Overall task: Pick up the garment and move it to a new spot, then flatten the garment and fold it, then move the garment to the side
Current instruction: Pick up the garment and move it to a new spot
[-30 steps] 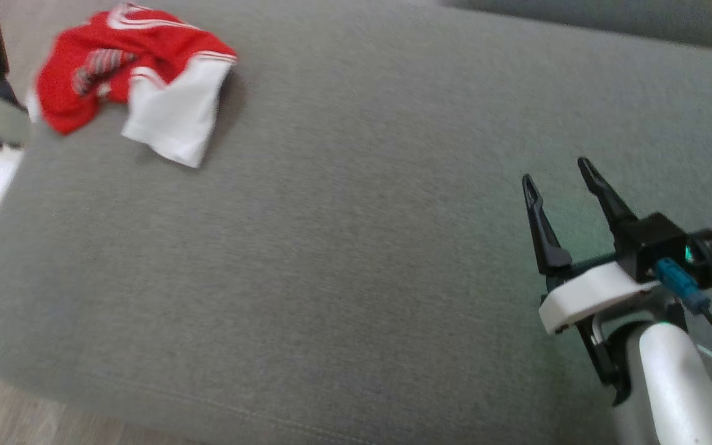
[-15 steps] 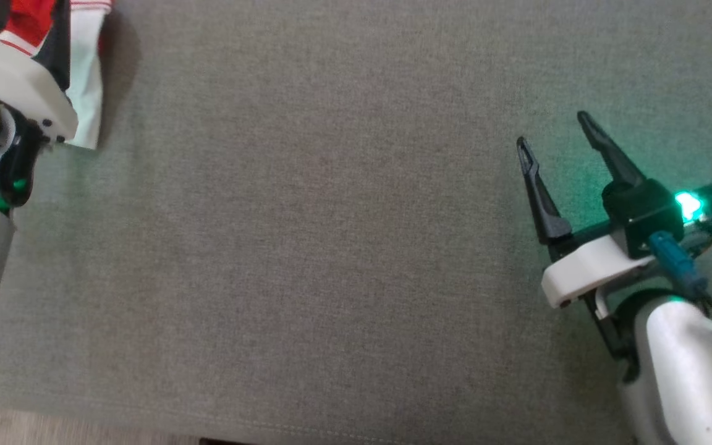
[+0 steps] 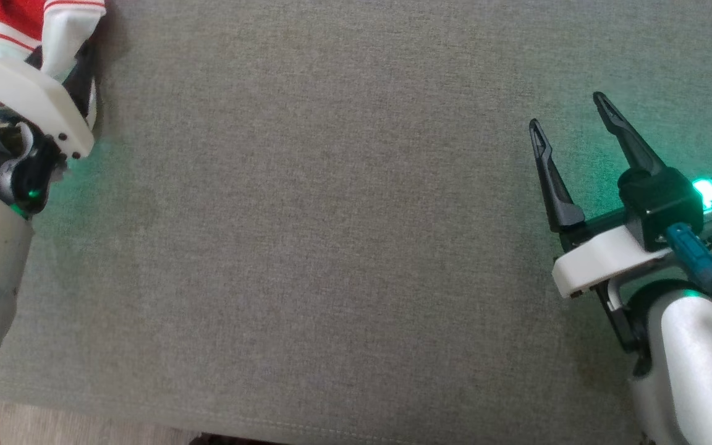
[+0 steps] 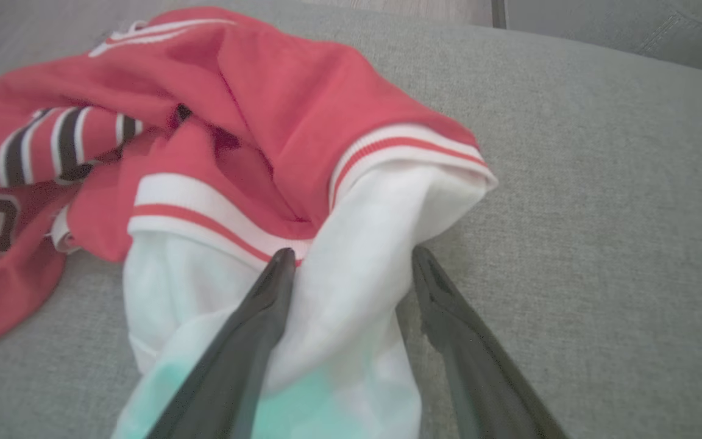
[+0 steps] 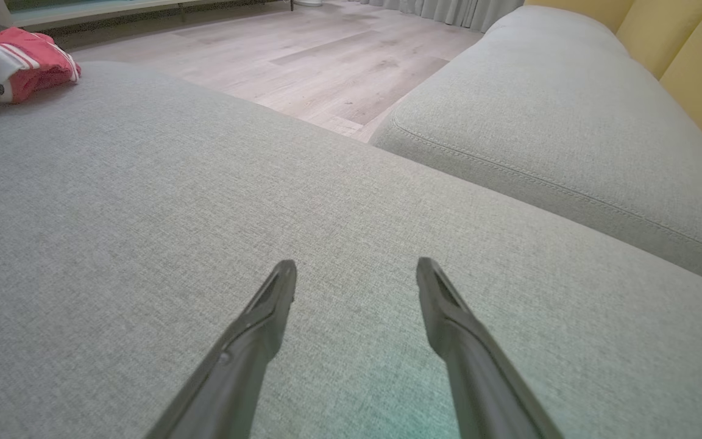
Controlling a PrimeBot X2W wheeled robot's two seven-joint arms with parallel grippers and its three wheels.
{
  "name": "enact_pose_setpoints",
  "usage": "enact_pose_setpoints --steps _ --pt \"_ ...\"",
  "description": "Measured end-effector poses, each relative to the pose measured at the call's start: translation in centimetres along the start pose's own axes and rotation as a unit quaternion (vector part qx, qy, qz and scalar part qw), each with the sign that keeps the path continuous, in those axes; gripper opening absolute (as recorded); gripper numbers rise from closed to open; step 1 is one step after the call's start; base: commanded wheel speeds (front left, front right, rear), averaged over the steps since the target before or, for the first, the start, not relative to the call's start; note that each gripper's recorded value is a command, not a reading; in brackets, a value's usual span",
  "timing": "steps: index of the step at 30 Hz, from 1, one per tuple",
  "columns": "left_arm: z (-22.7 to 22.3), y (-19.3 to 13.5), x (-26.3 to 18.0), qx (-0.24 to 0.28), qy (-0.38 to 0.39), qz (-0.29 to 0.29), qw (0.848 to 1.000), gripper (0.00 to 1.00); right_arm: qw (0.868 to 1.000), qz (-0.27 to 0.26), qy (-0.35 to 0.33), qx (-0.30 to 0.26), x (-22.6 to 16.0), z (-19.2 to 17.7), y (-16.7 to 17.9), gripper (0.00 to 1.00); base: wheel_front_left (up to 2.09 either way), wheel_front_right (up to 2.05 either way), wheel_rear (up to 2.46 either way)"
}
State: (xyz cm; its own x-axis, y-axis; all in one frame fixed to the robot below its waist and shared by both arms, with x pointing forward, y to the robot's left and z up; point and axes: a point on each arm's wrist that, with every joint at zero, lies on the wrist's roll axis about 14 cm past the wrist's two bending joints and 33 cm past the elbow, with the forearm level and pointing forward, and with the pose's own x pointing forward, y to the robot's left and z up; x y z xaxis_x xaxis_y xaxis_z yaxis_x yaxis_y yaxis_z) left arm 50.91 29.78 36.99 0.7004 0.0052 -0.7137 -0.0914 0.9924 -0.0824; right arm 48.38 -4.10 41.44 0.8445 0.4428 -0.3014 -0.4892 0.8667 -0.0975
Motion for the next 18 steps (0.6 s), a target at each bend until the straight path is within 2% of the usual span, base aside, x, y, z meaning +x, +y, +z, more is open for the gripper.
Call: enact_pose_setpoints --steps 1,2,4,10,18 --pt "-0.3 0.1 0.0 0.000 0.007 0.000 1.000 0.49 1.000 -0.001 -0.001 0.000 0.0 0.1 -0.1 1.00 0.00 0.00 0.00" --pt "-0.5 0.2 0.1 -0.003 0.014 0.000 1.000 0.37 1.000 -0.003 -0.001 0.000 -0.1 0.1 -0.2 1.00 0.00 0.00 0.00" --pt "-0.8 0.1 0.2 -0.010 0.020 0.000 1.000 0.00 1.000 -0.008 -0.001 -0.001 -0.2 0.1 -0.5 1.00 0.00 0.00 0.00" --pt "1.0 0.8 -0.1 -0.004 -0.022 0.007 1.000 0.00 1.000 -0.023 0.006 0.001 -0.7 -0.3 -1.5 1.00 0.00 0.00 0.00" --pt "7.8 1.9 -3.6 0.031 -0.131 0.022 0.991 0.00 0.999 -0.032 -0.016 0.001 -1.7 1.5 -1.6 1.00 0.00 0.00 0.00"
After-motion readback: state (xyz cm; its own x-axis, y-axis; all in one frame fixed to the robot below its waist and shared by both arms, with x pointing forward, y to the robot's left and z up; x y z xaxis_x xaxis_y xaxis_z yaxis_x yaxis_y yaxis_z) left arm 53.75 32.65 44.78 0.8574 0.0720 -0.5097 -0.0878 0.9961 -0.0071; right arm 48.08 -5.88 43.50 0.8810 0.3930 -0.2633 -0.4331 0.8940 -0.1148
